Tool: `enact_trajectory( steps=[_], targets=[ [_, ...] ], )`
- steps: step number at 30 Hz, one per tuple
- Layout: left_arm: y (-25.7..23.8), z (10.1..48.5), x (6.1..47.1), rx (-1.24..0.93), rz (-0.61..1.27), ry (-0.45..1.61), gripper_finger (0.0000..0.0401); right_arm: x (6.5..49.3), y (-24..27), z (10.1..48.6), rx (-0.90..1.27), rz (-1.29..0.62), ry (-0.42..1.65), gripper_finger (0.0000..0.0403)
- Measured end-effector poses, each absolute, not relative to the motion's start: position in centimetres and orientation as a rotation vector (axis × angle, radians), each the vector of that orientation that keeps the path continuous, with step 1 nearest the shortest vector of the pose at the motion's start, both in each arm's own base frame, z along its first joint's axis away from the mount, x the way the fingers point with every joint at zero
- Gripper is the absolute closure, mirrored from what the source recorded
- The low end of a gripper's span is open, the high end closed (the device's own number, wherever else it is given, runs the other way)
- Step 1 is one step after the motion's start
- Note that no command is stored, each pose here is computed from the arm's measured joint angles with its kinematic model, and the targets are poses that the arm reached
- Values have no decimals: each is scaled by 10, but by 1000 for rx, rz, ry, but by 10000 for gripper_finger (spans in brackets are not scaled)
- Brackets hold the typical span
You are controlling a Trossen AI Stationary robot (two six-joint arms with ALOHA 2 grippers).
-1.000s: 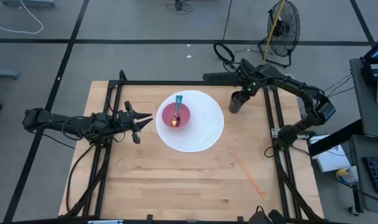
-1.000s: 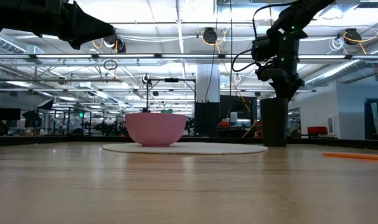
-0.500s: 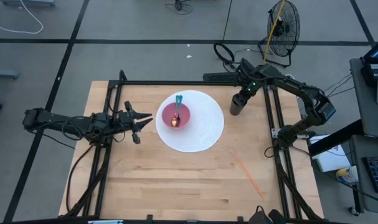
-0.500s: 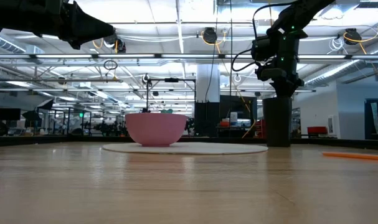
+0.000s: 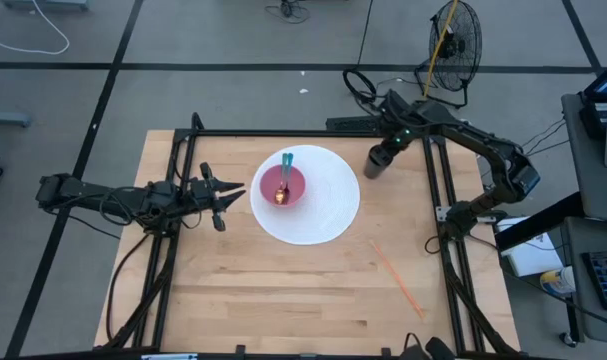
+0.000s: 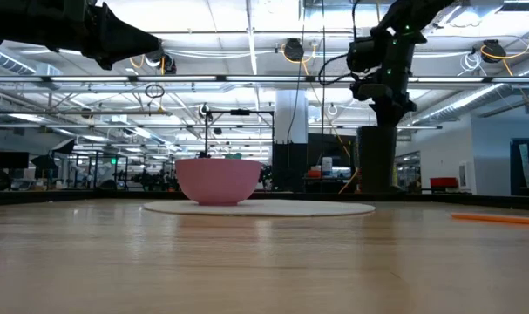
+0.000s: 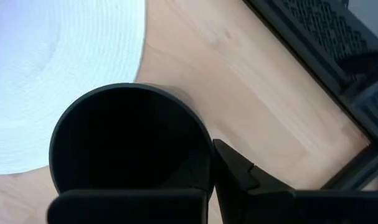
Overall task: Pick & Place Utensil
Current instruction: Put the black cup on the white mat to the right of the pink plate
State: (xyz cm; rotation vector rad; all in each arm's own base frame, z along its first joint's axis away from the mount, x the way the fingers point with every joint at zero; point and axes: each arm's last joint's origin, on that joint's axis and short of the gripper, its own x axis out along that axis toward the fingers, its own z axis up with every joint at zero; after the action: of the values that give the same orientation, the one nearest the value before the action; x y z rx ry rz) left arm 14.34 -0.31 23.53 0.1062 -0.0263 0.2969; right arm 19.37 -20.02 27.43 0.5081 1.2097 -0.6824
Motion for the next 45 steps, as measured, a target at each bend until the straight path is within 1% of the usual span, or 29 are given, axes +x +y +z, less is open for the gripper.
enact_trajectory(
  steps=[18, 29, 37, 41, 45],
  targets=[
    [-3, 235, 143, 98, 297, -22, 313, 229, -174, 321, 418, -604, 1087, 402],
    [-3, 235, 143, 88, 297, -25, 313, 238, -164, 325, 396, -574, 1066, 403],
    [-3, 237, 143, 79, 297, -46, 313, 246, -162, 327, 402, -559, 1006, 403],
    [-3, 238, 143, 72, 298, -59, 313, 257, -159, 330, 407, -530, 1013, 403],
    [-3, 238, 143, 58, 297, -63, 313, 274, -154, 343, 375, -497, 999, 403]
  ],
)
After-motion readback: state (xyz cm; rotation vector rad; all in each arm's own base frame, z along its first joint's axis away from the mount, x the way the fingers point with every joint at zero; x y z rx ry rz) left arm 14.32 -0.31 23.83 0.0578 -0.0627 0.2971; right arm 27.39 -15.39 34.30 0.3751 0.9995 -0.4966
